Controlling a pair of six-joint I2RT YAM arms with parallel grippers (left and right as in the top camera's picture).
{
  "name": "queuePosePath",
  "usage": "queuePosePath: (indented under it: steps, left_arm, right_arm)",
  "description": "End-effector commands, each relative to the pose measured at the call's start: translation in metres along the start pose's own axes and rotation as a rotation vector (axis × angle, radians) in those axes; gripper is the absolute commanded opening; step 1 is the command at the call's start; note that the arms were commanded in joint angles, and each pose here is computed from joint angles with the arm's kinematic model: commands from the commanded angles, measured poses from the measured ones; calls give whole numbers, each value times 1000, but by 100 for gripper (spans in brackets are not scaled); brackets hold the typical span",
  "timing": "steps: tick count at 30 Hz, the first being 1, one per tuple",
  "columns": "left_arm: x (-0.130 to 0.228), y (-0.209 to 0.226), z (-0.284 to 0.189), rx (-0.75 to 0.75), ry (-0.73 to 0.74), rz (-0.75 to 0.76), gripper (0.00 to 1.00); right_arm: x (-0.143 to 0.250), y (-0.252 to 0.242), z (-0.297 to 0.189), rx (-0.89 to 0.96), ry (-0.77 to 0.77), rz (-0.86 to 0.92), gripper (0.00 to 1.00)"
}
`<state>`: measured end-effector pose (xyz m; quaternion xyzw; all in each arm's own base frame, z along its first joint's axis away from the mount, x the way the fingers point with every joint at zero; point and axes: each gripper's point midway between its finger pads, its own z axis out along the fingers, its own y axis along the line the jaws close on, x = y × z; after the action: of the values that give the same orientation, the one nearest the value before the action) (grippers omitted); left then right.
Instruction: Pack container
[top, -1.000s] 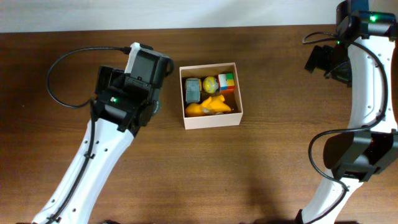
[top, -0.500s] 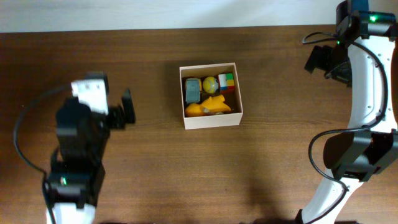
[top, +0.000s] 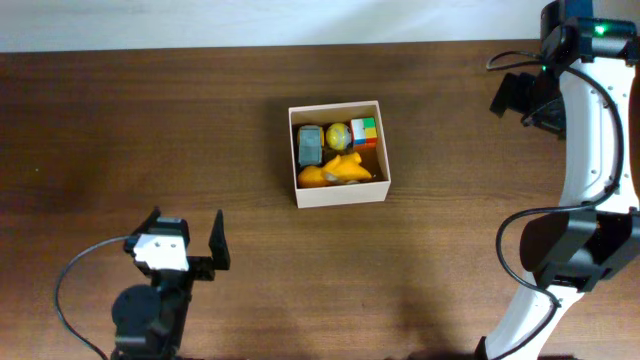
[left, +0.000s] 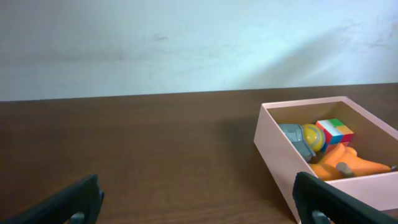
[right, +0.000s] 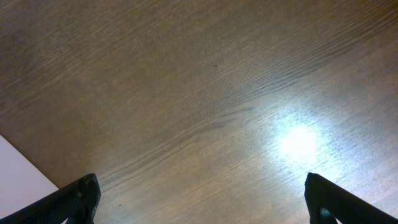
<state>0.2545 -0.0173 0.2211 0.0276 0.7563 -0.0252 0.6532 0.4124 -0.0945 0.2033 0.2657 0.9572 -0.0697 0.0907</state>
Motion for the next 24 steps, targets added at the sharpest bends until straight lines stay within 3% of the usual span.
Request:
queuePosePath:
  steps: [1, 13, 24]
  left_arm:
    - [9, -2, -4, 12, -34, 16, 99]
    - [41, -3, -5, 20, -131, 19, 99]
    - [65, 0, 0, 2, -69, 64, 99]
  right_arm:
    - [-3, -3, -15, -12, -41, 21, 99]
    - [-3, -3, -15, -12, -41, 21, 99]
    - [-3, -3, -15, -12, -41, 21, 99]
